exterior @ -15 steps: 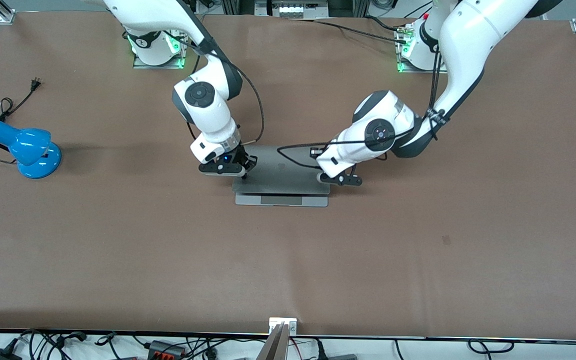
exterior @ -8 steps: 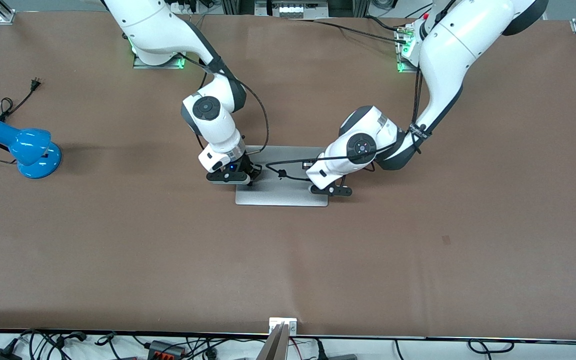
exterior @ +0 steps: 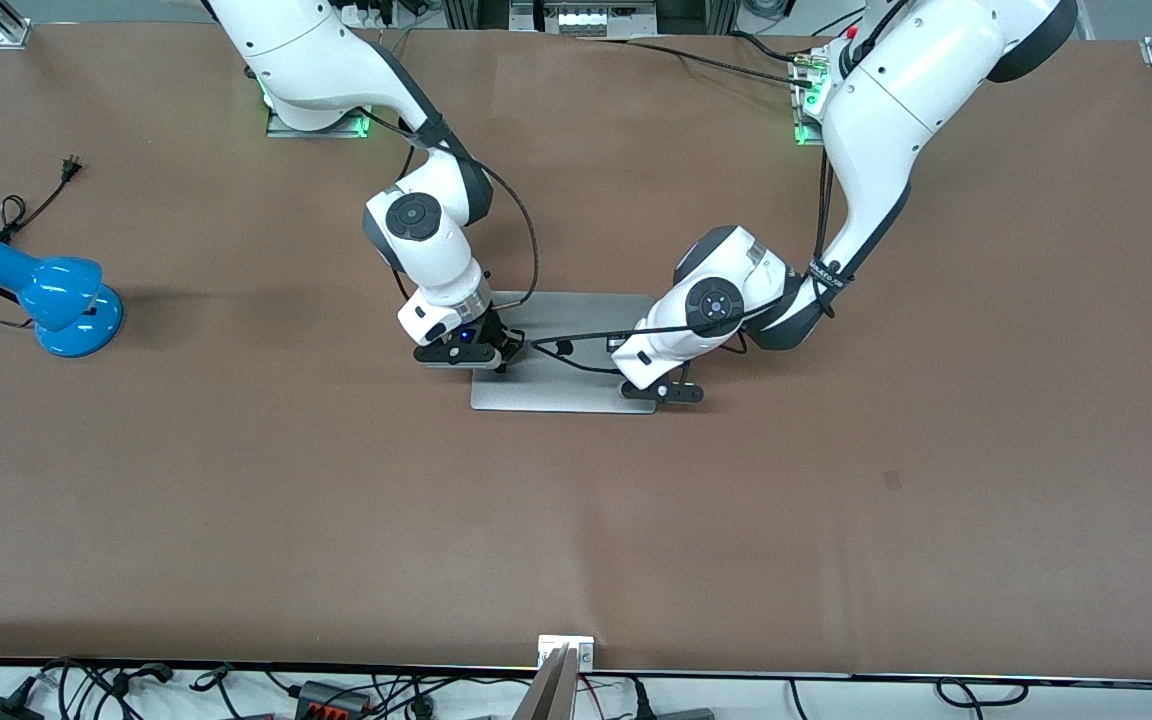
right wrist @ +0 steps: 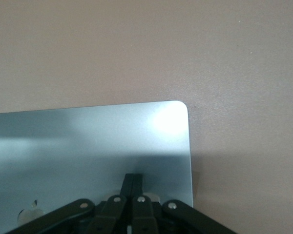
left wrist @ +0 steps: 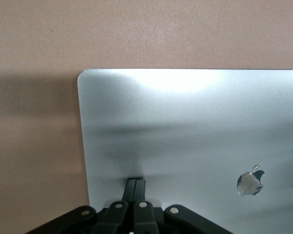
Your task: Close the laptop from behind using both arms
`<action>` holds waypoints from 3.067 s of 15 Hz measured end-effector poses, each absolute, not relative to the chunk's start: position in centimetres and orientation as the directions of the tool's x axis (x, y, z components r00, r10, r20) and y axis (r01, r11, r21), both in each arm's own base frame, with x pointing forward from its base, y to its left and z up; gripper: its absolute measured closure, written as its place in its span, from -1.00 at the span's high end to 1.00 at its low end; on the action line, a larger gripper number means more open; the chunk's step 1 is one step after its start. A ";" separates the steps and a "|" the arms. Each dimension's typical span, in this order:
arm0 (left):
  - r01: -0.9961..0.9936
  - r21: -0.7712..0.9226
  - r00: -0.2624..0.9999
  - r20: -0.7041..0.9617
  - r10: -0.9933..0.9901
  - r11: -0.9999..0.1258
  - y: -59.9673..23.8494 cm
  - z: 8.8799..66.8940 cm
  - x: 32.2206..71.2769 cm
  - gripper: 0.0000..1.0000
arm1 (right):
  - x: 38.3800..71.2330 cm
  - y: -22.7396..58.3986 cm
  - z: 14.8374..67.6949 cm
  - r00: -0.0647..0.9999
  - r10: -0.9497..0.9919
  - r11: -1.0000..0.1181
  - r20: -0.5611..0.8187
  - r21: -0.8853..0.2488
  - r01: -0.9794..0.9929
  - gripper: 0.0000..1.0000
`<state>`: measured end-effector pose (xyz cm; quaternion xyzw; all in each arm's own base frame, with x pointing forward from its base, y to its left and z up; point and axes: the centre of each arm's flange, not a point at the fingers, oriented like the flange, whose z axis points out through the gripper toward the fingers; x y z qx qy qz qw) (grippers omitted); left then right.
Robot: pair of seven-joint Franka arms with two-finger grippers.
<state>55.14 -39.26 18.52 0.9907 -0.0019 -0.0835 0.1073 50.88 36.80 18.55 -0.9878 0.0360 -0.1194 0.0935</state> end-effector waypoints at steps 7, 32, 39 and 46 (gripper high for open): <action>0.016 0.212 0.987 -0.161 -0.018 -0.977 -39.2 18.6 55.4 -0.98 | 50.9 36.8 18.6 0.969 -0.091 -0.980 0.230 -0.193 -0.046 -0.98; -0.062 0.137 0.970 -0.223 -0.092 -0.989 -22.9 33.2 60.5 -0.96 | 57.0 27.3 40.3 0.962 0.171 -0.973 -0.213 0.118 0.199 -0.92; -0.061 0.216 0.941 -0.312 -0.128 -0.975 -7.5 45.5 59.3 -0.80 | 54.9 12.9 52.3 0.925 0.197 -0.977 -0.325 0.007 0.211 -0.10; -0.060 0.152 0.944 -0.313 -0.106 -0.987 -4.4 54.1 59.2 0.45 | 54.8 0.2 54.4 0.935 0.108 -0.994 -0.337 -0.036 0.102 1.00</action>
